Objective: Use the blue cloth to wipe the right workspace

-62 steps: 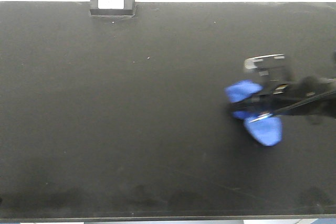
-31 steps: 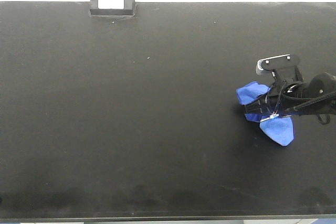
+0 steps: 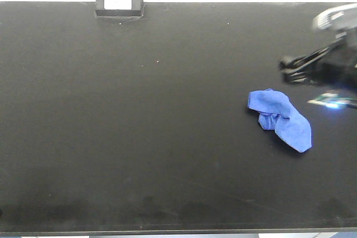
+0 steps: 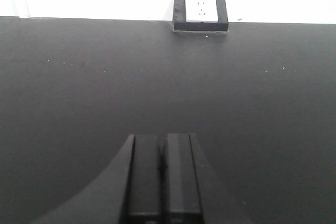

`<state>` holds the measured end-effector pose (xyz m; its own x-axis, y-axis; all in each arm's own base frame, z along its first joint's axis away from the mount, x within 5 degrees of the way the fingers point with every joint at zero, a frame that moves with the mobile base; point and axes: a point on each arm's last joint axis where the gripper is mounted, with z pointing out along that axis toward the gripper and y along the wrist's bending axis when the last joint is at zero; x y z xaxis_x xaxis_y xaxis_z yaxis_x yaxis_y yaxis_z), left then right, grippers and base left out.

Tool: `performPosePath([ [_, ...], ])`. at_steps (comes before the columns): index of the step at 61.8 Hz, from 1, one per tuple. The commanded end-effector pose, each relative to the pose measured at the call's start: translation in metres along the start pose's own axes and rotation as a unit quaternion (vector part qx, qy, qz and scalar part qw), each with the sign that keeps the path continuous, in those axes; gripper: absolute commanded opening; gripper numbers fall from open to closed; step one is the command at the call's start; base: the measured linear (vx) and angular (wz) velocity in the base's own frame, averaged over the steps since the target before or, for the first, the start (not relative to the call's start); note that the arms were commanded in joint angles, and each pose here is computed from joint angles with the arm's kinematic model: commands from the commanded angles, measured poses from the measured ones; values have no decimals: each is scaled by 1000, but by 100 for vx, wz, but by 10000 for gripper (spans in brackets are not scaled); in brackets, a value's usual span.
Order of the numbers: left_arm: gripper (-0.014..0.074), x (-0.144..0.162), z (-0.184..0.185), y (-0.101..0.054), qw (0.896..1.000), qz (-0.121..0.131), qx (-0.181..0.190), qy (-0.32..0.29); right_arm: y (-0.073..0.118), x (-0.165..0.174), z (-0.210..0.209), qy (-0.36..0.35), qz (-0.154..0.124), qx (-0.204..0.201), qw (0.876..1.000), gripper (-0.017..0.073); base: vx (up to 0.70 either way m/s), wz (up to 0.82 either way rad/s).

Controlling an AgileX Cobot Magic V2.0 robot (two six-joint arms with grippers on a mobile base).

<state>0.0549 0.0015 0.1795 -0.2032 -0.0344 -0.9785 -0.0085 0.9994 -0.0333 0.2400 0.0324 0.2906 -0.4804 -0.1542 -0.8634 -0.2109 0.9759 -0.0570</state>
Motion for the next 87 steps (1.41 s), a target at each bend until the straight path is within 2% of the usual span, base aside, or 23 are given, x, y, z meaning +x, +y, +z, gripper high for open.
performPosePath([
  [1,-6,2,1,-1,999,-3,10,-32,1,-20,-41,-66,-3,1,998,481,0,0],
  [9,-6,2,1,-1,999,-3,10,-32,8,-17,-90,-82,0,-18,996,305,0,0],
  [14,-6,2,1,-1,999,-3,10,-32,13,-8,-116,-84,-6,-29,996,121,0,0],
  [19,-6,2,1,-1,999,-3,10,-32,16,7,-137,-100,0,-33,994,-15,0,0],
  [27,-6,2,1,-1,999,-3,10,-32,19,34,-154,-140,25,-29,989,-7,0,0],
  [39,-6,2,1,-1,999,-3,10,-32,13,67,-132,-213,41,16,976,-5,0,0],
  [51,-6,2,1,-1,999,-3,10,-32,7,81,-115,-264,50,54,962,-4,0,0],
  [75,-6,2,1,-1,999,-3,10,-32,8,98,-106,-232,50,51,970,-4,0,0],
  [87,-6,2,1,-1,999,-3,10,-32,8,98,-105,-230,50,50,971,-4,0,0],
])
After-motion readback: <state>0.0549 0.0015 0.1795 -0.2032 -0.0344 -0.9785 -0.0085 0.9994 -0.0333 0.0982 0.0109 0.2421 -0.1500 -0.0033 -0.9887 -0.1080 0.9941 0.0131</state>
